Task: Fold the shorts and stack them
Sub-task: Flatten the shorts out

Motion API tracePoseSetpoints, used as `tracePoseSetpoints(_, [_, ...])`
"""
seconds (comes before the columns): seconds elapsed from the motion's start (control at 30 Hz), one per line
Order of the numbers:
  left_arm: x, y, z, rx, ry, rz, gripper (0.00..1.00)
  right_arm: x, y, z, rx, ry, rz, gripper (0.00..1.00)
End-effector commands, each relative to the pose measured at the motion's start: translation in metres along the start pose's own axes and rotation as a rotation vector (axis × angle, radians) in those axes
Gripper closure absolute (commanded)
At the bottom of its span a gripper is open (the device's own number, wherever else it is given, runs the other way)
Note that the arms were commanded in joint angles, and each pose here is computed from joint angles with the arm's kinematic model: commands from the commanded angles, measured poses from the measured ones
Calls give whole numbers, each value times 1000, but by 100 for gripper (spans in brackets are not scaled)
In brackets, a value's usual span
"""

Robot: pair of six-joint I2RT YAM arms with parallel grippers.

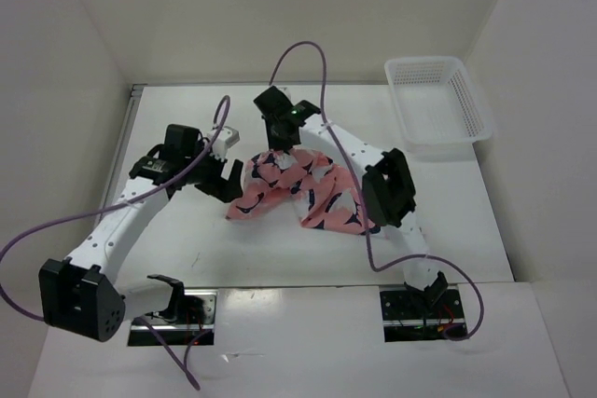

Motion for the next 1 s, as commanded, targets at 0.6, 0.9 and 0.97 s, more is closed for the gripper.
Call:
tracePoseSetpoints(0.6, [25, -38, -44, -265, -98, -282, 1, 83, -14, 169, 153, -417, -216, 100])
tracePoseSetpoints(0.9, [14, -39, -103, 5, -12, -383, 1, 82, -16, 176, 174, -435, -291, 100])
tracePoseSetpoints(0.97, [9, -27, -113, 155, 17, -360, 1, 84, -14, 177, 183, -442, -303, 100])
Point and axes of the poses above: each gripper's point midway between its finger pads, its own z axis back along the fingers, its own y axis along the line the jaws close on, x = y × z, the point moved 2 cm from there along z, back along the fingers, and after that the axes turned 8 degrees about -z, right-handed, at the moved point
